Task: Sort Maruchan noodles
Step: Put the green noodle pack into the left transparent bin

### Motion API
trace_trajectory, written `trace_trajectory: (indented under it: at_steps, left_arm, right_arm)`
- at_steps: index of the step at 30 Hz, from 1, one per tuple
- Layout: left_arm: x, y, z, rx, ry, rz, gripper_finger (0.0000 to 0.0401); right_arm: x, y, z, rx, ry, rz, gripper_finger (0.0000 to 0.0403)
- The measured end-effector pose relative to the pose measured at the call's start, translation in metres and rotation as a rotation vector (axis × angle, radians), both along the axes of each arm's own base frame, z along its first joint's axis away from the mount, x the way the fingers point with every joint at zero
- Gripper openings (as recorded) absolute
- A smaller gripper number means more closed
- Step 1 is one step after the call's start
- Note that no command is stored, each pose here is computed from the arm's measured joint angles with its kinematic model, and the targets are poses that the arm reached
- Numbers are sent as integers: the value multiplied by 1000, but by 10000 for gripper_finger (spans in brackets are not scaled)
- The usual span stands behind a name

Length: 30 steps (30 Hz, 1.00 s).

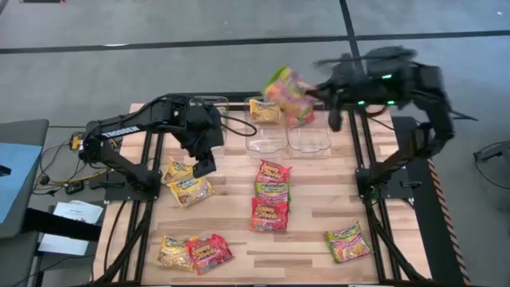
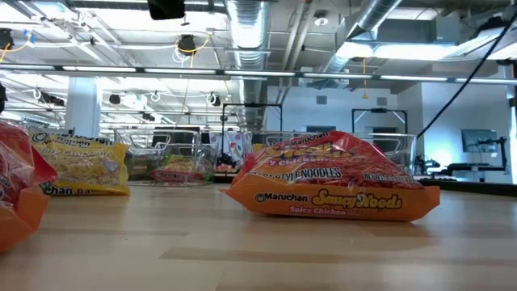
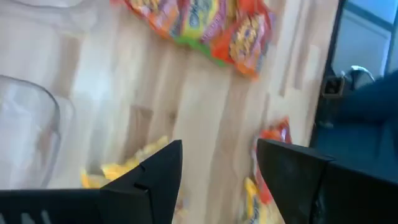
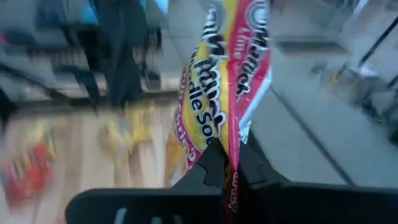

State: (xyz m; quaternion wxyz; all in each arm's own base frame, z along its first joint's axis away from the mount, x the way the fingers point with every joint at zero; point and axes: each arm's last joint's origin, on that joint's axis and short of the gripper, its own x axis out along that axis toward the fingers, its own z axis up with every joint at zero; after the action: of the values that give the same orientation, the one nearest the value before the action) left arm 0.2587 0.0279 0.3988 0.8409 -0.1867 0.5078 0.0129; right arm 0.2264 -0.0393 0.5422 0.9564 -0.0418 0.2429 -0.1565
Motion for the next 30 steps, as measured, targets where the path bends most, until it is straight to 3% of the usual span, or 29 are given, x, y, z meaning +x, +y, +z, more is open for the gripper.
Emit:
trace_trajectory:
  at_steps: [5, 11, 16, 18, 21, 24, 30]
  left_arm:
    - [1, -1, 1, -7, -18, -37, 194]
    - [-5, -1, 0, 6, 18, -66, 194]
    - [-19, -3, 2, 22, 79, -62, 194]
    - [-27, -3, 6, 34, 78, -52, 194]
    - [-38, -4, 14, 62, 41, -36, 194]
    - [-48, -5, 16, 96, -21, -7, 194]
    - [-70, -6, -7, 147, -186, 86, 194]
  right_arm:
    - [36, -1, -24, 35, 108, 13, 14]
    - [-22, 4, 7, 17, -36, -3, 14]
    - [2, 0, -9, 33, 52, -2, 14]
    - [-1, 0, -7, 32, 41, -3, 14]
    - [-8, -3, -7, 32, 63, -18, 14]
    - [2, -4, -14, 38, 107, -15, 14]
    - [18, 3, -23, 65, 155, 32, 14]
